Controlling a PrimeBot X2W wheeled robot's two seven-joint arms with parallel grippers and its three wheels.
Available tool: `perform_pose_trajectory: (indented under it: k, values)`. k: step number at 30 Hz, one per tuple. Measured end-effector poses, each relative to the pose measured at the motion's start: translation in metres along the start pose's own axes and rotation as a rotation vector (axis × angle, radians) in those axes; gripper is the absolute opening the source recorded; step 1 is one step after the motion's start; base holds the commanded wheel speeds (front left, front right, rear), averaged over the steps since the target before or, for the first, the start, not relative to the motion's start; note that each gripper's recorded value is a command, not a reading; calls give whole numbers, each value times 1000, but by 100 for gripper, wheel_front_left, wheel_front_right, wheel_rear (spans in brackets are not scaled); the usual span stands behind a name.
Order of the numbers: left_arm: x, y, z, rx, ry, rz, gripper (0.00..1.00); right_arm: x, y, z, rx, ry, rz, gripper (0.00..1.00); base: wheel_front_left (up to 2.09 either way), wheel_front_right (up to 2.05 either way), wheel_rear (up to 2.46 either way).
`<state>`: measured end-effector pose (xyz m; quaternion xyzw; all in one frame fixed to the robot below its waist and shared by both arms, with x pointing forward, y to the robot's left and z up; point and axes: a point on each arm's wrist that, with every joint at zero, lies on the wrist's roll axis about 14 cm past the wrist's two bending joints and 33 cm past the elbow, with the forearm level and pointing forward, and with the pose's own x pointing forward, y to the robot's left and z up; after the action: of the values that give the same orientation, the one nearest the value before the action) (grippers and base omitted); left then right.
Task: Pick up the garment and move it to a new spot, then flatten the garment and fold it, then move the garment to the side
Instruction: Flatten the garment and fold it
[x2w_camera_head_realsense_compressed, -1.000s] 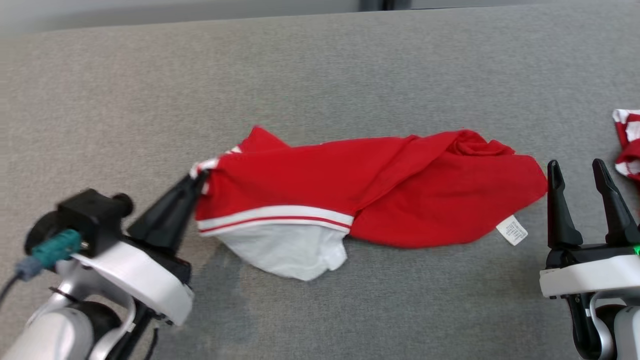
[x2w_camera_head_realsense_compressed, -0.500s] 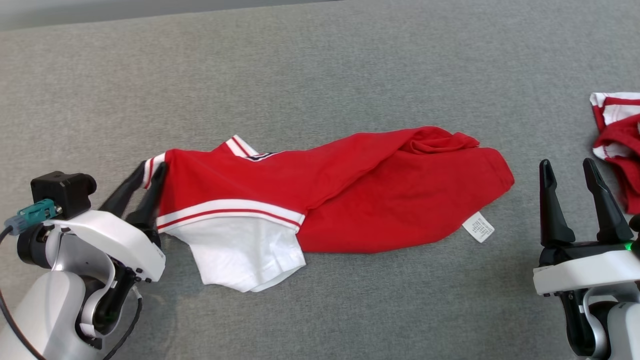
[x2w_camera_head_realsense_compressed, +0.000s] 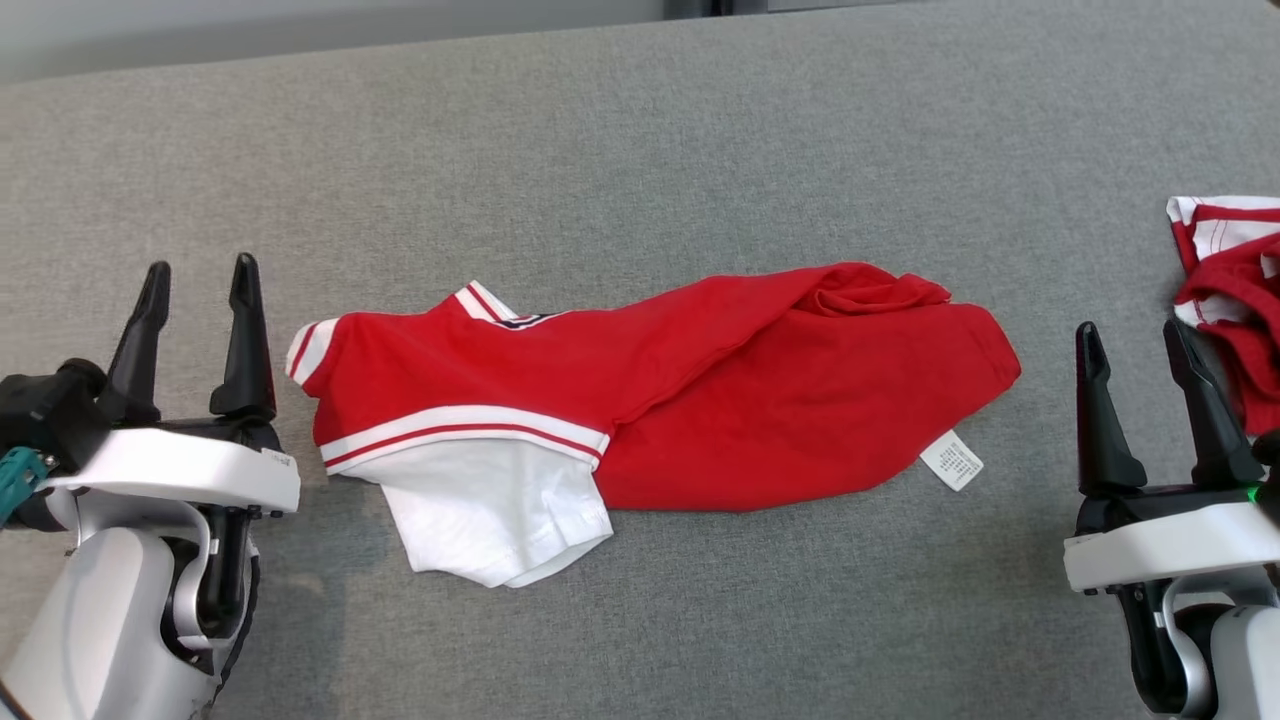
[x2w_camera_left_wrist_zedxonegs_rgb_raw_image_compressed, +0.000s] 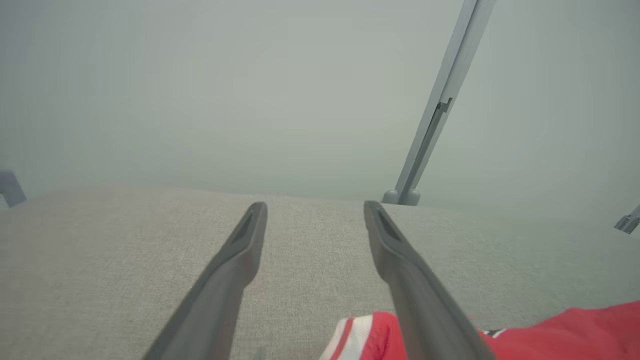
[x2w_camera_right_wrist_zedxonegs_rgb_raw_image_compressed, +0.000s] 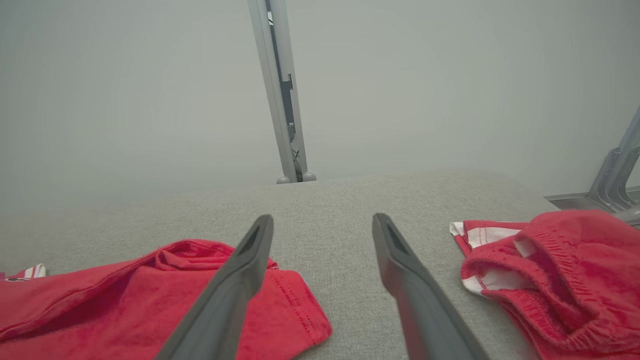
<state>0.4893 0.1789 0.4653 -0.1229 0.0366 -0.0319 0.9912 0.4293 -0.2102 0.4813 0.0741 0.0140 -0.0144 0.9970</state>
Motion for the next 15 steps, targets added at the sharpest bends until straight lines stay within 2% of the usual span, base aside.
perform_pose_trajectory:
  k: [9,15]
  values:
    - [-37,-15,53,86,-183,-13,100,-3,23,18,-28,-27,67,100,0,0,0]
    - [-66,-21,56,137,-181,-26,100,-12,31,24,-30,-29,89,100,0,0,0]
